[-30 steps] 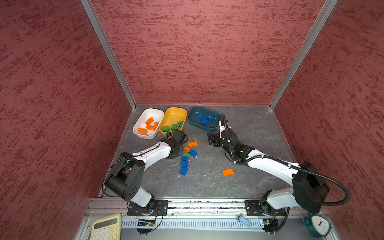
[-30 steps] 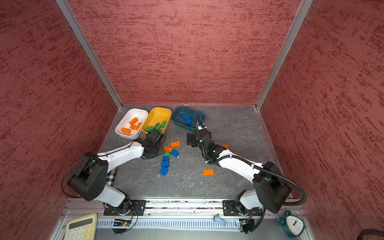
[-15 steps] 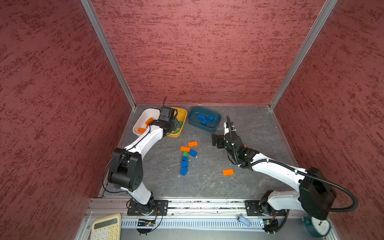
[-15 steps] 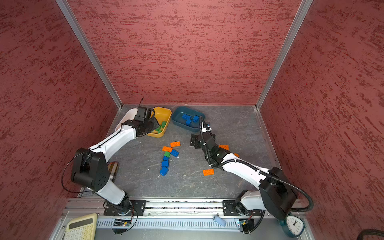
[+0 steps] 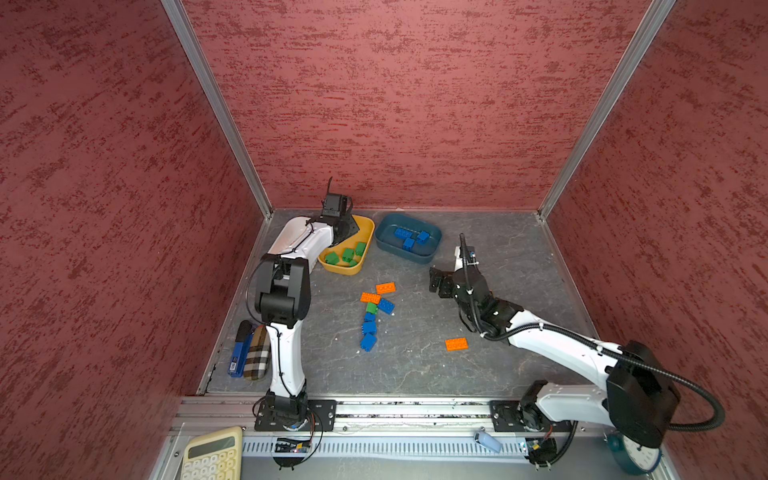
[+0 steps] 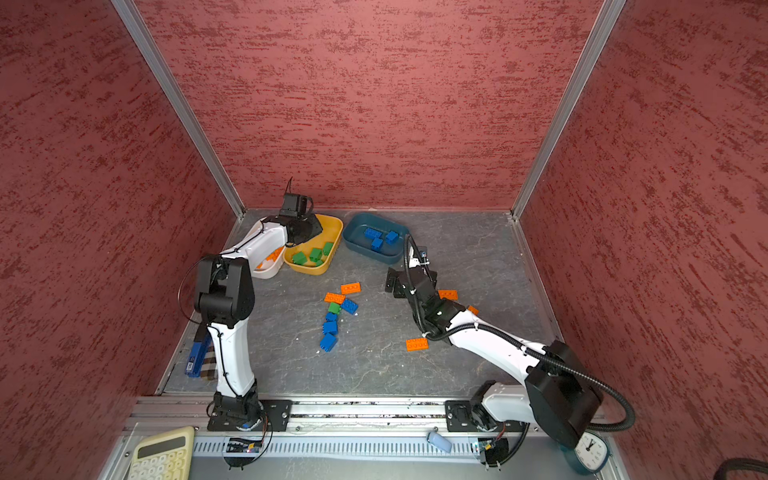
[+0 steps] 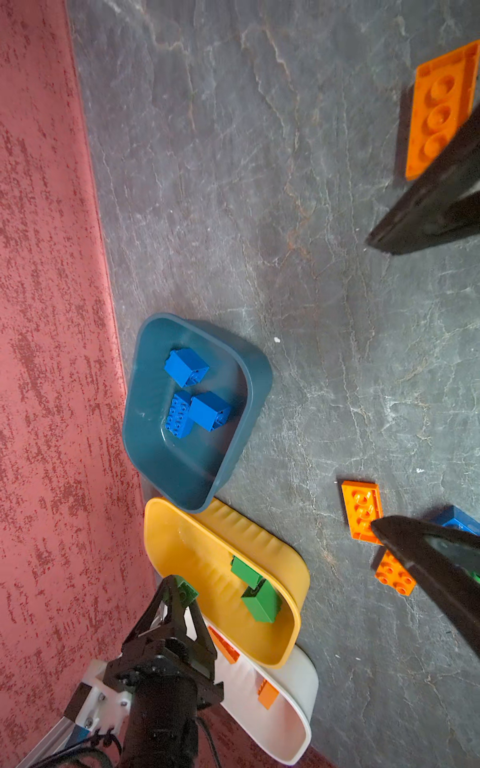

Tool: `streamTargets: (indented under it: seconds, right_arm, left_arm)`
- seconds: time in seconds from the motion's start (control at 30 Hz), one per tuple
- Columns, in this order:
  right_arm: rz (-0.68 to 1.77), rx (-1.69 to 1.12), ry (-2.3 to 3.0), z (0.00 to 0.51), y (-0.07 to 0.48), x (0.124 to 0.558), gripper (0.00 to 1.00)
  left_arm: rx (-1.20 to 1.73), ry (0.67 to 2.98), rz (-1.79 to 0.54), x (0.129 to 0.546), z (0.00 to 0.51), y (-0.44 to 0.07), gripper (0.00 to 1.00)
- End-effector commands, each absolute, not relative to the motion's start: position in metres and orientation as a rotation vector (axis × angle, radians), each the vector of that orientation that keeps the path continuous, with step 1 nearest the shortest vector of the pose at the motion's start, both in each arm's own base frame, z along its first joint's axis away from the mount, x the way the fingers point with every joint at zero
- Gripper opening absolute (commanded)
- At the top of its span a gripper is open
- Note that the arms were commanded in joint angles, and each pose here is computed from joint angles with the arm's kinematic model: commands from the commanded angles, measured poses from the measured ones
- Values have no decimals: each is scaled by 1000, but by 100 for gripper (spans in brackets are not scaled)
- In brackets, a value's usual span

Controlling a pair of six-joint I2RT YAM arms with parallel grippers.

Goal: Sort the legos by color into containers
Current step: 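Carry the green brick into the yellow tub with the left gripper and release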

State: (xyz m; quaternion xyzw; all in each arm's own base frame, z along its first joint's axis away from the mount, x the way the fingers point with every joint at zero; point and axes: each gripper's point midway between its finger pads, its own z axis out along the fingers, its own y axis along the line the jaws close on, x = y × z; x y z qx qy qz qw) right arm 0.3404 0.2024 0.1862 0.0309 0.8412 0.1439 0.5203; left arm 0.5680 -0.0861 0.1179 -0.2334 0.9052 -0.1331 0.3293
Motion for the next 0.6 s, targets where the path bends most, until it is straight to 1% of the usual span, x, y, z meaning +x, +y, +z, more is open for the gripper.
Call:
streamTargets:
  seconds: [0.0, 0.13, 0.23, 0.3, 0.4, 0.47, 0.53, 0.57]
  right_arm:
    - [317, 128, 1993, 192, 192, 341, 99]
    - [322, 133, 2005, 189, 192, 339, 99]
    - [318, 145, 2012, 187, 191, 338, 99]
    - [317, 151, 2011, 187, 190, 338, 99]
    - [316, 150, 2014, 186, 190, 338, 99]
    - [312, 144, 2023, 183, 190, 337, 99]
    - [304, 144, 2032, 180, 189, 337, 99]
    - [298, 143, 2037, 178, 188, 336, 99]
  left_arm:
    - [-624, 2396, -346, 580, 112, -83, 38]
    - [-608, 2390, -420, 590, 117, -90, 57]
    - [-552, 2376, -440, 591, 128, -96, 59]
    - [-525, 2379, -436, 589, 134, -98, 63]
    - [-471, 2387, -447, 577, 146, -108, 70]
    - [-425, 2401, -460, 565, 151, -118, 77]
    - [-387, 2419, -433, 547, 160, -124, 87]
    - [-368, 2419, -419, 539, 166, -127, 89]
